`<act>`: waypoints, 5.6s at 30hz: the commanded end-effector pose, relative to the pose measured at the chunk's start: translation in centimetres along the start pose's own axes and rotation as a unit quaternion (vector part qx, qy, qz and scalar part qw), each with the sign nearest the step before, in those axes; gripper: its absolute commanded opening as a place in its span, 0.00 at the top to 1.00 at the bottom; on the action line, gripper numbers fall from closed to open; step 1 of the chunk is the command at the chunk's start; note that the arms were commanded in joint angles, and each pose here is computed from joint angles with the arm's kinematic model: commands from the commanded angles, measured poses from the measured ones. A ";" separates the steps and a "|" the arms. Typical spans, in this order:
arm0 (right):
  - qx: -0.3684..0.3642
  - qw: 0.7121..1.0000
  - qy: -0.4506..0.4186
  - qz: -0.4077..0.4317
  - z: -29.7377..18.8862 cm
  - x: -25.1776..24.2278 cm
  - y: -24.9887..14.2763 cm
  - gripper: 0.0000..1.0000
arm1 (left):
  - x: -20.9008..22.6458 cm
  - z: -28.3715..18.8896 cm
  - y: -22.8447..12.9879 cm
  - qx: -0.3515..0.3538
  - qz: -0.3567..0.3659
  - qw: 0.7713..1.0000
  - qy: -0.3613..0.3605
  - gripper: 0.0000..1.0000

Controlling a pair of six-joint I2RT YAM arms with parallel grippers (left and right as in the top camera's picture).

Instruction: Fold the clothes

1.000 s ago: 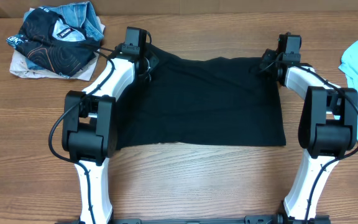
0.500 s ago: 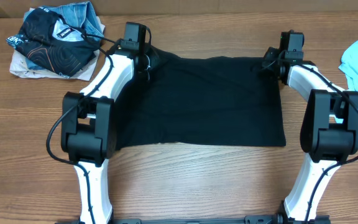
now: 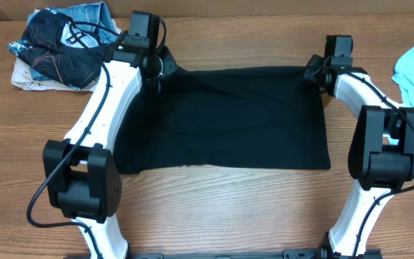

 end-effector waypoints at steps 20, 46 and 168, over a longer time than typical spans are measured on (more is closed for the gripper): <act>-0.005 0.994 -0.061 0.087 -3.7 -3.5 3.2 0.96 | 5.1 -3.1 -2.9 0.059 -0.014 0.977 0.205 0.96; 0.003 0.995 -0.037 0.092 -12.0 -2.9 4.5 0.96 | 5.7 -3.2 -3.3 0.090 -0.023 0.976 0.194 0.77; 0.131 0.975 -0.122 0.136 -13.0 -7.1 0.9 0.96 | 6.5 -5.6 -8.4 0.317 0.052 0.938 0.130 0.96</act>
Point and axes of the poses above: each gripper's point midway between its finger pads, its own z axis out along the fingers, its own x axis along the line the jaws close on, y = z × x, the point moved 8 cm from there along -z, back along the fingers, and after that the axes turned 6 degrees about z, right-handed, at the moved point
